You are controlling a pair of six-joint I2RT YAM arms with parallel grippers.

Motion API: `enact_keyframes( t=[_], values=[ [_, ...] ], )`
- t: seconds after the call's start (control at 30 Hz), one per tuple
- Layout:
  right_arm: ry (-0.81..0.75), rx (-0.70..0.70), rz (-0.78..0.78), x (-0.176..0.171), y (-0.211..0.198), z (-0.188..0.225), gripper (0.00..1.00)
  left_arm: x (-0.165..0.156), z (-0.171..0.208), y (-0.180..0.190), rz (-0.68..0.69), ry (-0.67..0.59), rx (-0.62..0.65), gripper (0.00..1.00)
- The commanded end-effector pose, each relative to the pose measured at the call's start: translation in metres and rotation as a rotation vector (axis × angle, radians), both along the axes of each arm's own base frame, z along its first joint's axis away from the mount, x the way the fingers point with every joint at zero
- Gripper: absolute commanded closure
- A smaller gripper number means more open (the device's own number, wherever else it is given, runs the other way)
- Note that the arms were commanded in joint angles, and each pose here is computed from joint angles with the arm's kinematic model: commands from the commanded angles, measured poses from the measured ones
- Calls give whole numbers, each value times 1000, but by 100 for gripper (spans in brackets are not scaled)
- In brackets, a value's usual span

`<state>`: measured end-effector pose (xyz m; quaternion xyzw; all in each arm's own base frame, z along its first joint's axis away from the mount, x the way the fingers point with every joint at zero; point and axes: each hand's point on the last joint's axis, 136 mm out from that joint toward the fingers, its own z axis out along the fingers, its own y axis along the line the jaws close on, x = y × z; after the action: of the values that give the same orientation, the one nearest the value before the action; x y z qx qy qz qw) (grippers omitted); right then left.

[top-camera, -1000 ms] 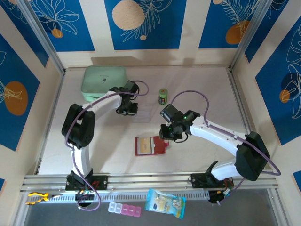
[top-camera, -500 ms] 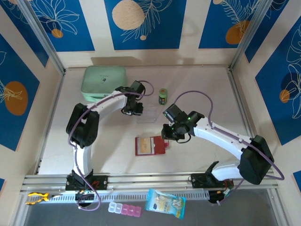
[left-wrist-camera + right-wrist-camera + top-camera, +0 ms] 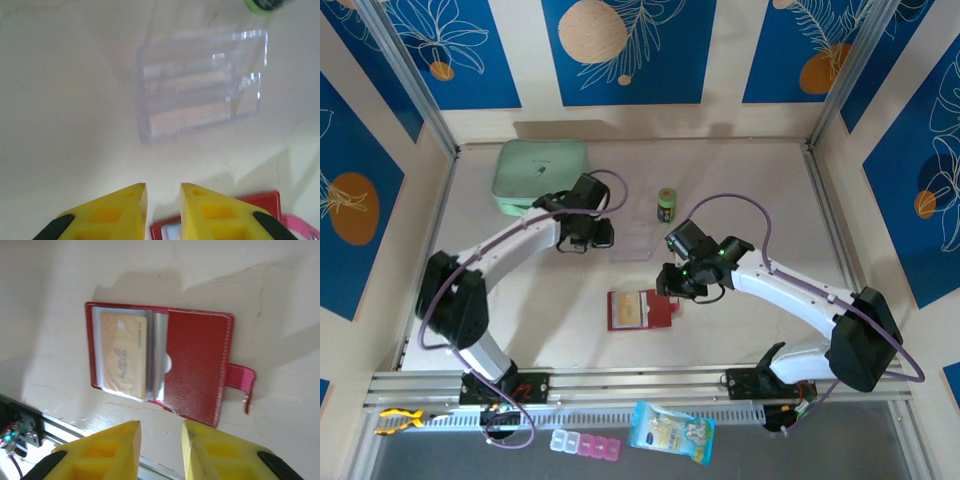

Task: Take the credit cards out of the card holder

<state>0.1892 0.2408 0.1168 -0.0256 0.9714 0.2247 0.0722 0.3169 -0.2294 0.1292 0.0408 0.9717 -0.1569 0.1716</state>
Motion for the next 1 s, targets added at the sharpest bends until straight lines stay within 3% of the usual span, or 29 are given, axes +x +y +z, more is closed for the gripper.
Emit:
enact_keyframes(
  t=[0.0,0.4,0.7,0.97],
  values=[
    [25,69,51,-8,18,-2,70,-26,-9,-9,17,49,-126,77],
    [75,201,63,-13,42,-27,69,-105,-46,-13,45,143,-318,83],
    [84,222,74,-20,41,-43,70,-117,-69,-35,9,188,-304,87],
    [137,283,105,-26,55,-48,71,-127,-93,-36,-12,219,-189,89]
  ],
)
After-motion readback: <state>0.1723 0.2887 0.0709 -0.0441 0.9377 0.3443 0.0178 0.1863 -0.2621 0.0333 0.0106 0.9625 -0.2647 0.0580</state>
